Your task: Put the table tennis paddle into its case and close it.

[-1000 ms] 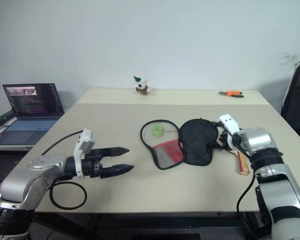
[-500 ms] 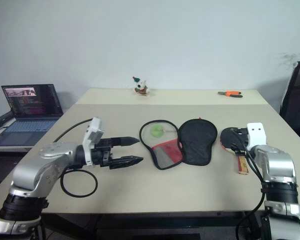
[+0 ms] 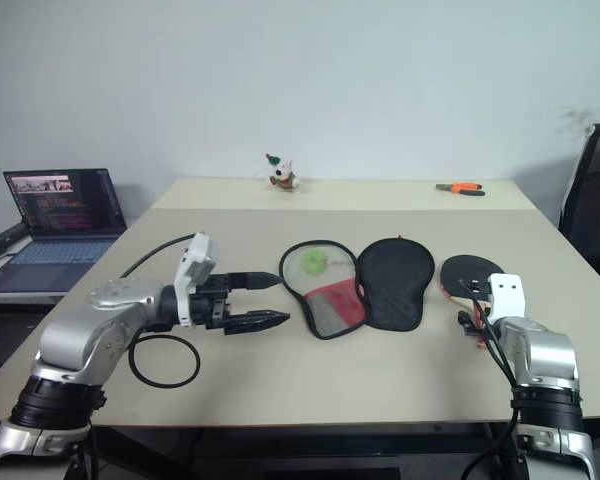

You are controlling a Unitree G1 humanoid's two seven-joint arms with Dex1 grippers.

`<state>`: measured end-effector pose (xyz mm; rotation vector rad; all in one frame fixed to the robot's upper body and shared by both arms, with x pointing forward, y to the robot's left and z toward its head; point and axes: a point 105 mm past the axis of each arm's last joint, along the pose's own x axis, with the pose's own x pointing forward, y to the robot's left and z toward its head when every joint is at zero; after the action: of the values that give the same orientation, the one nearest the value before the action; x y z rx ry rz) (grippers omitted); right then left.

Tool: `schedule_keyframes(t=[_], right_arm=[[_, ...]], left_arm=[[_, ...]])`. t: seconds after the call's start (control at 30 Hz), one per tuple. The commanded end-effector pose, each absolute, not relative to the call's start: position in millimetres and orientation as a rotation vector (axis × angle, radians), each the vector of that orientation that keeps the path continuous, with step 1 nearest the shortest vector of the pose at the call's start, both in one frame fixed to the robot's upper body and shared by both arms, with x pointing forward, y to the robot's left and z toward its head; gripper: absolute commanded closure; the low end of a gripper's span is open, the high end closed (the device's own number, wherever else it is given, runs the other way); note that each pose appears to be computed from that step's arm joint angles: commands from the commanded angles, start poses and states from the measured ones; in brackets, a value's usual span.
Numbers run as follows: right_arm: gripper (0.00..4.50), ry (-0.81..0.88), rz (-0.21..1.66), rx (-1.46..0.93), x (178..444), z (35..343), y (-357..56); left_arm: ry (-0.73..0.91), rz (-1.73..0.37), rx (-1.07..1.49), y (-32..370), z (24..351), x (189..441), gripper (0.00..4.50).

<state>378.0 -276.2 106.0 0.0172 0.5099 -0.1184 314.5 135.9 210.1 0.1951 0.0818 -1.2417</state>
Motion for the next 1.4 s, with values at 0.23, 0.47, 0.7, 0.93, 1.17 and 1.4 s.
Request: schedule_keyframes(t=[0.23,0.47,0.7,0.93,1.17,1.4], right_arm=[[2.33,0.5,-0.194,0.024,386,102,-291],[3.4,0.388,-0.258,0.016,392,130,-298],[3.4,0.191,-0.1,0.004,400,207,-249],[3.4,0.245,0.096,0.139,394,201,-160],[3.4,0.278,0.146,0.167,396,180,-116],[3.4,0.286,0.126,0.141,406,166,-114]], left_arm=[[0.044,-1.221,0.223,139,219,313,0.0],[0.052,-1.197,0.223,143,216,312,0.0],[0.058,-1.152,0.181,149,212,307,0.0],[0.053,-1.154,0.15,140,208,301,0.0],[0.059,-1.141,0.148,141,207,299,0.0],[0.057,-1.131,0.152,143,208,299,0.0]])
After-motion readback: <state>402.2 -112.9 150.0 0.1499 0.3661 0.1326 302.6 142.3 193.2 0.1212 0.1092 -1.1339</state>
